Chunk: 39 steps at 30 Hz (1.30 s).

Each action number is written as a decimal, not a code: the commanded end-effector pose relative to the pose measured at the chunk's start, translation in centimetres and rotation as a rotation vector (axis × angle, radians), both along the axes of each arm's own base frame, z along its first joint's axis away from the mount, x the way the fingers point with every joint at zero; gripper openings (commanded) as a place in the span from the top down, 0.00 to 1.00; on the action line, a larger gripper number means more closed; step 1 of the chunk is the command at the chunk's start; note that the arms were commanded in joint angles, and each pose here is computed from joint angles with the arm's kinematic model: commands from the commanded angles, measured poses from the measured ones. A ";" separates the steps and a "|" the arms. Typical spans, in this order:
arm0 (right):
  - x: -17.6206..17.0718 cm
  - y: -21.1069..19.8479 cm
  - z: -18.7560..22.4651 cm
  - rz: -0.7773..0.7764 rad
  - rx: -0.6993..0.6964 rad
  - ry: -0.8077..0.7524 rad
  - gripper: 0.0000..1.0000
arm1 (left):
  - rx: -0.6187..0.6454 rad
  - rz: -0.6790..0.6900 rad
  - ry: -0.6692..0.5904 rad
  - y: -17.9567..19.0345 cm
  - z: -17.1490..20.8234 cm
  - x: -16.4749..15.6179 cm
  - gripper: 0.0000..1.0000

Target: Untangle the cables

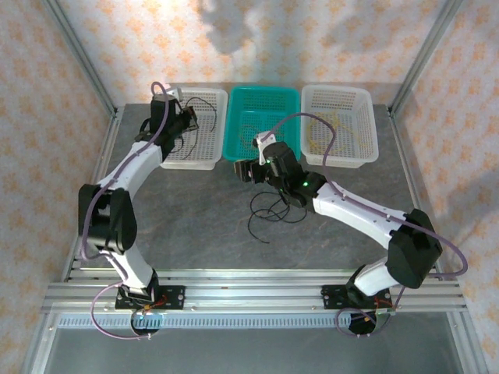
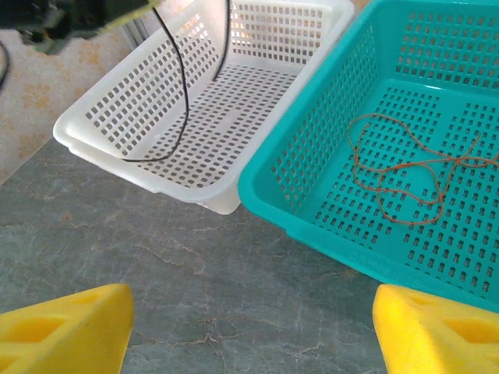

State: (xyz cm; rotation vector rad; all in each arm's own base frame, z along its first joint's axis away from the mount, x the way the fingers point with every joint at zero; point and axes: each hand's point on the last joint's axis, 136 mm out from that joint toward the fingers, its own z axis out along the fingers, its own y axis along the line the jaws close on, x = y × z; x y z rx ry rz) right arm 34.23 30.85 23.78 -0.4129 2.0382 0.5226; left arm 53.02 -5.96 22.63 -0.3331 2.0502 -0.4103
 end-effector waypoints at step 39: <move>-3.5 -6.7 -9.5 -0.247 -0.039 0.307 0.27 | 0.029 -0.051 -0.048 -6.9 -0.6 -8.3 0.49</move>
